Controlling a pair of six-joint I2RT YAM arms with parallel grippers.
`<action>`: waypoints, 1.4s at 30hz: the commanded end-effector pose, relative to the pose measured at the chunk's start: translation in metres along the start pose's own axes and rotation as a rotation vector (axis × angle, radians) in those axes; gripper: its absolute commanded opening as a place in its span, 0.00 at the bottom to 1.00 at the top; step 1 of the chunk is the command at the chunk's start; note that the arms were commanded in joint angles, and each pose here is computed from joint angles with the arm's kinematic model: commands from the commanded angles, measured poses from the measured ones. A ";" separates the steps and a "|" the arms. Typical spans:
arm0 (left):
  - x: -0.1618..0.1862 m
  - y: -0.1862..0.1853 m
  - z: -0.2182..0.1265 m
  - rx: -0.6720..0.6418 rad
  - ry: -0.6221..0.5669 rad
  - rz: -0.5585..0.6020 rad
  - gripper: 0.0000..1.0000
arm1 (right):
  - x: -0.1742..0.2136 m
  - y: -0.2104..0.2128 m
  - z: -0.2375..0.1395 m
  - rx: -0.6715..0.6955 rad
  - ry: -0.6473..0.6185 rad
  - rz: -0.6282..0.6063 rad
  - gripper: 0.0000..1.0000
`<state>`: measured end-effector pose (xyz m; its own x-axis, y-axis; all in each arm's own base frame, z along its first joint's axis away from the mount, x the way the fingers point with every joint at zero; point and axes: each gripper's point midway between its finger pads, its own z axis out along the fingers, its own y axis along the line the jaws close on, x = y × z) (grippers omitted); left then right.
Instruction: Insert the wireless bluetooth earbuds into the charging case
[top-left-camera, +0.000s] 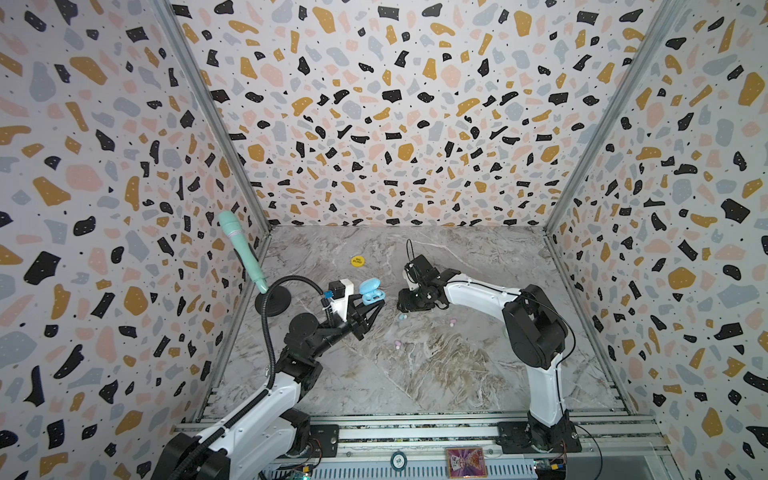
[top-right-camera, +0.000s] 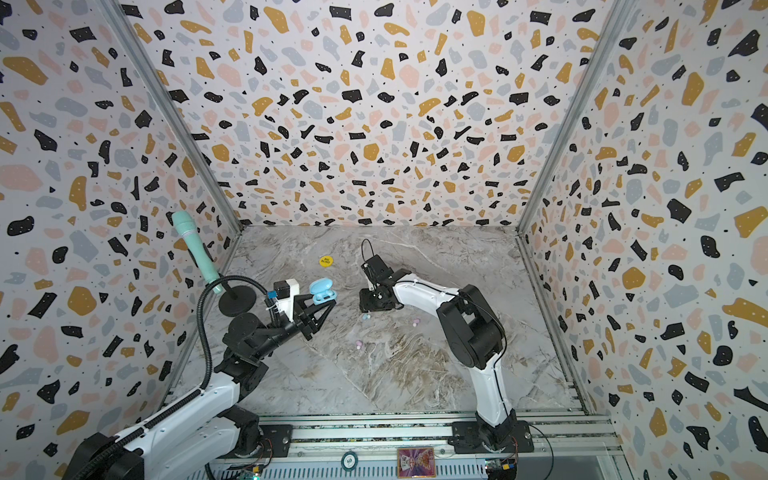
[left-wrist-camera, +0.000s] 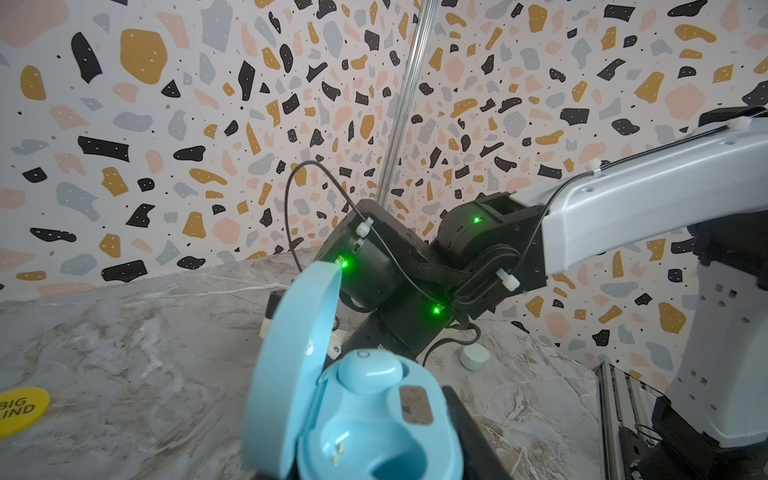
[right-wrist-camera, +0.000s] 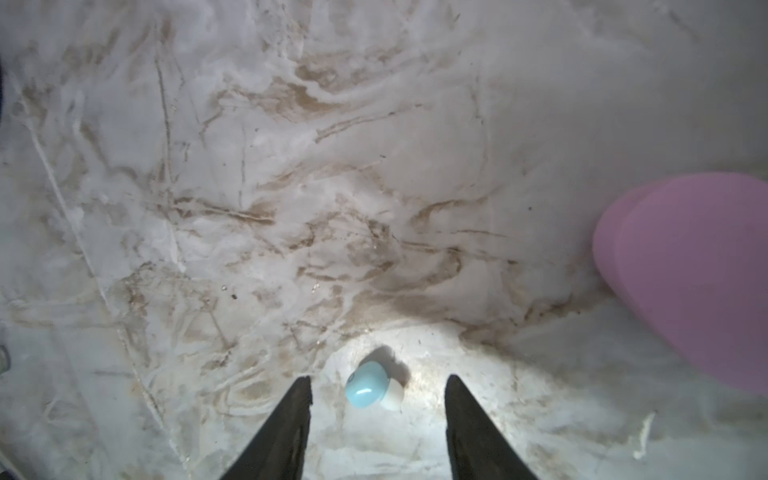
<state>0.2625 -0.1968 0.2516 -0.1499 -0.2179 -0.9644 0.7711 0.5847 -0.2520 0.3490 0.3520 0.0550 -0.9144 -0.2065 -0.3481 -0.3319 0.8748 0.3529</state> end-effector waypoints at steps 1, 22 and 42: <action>-0.019 -0.008 -0.001 0.030 -0.054 0.032 0.12 | 0.001 0.007 -0.004 0.002 0.012 -0.024 0.53; -0.020 -0.008 -0.002 0.031 -0.056 0.028 0.12 | 0.027 0.021 0.015 -0.064 0.097 -0.005 0.58; -0.020 -0.008 -0.003 0.023 -0.058 0.031 0.12 | 0.015 0.054 -0.002 -0.198 0.053 -0.010 0.59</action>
<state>0.2607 -0.1960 0.2535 -0.1489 -0.2204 -0.9640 0.7712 0.5842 -0.2527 0.3176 0.3884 0.0464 -0.9279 -0.2488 -0.2775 -0.3588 0.7981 0.4840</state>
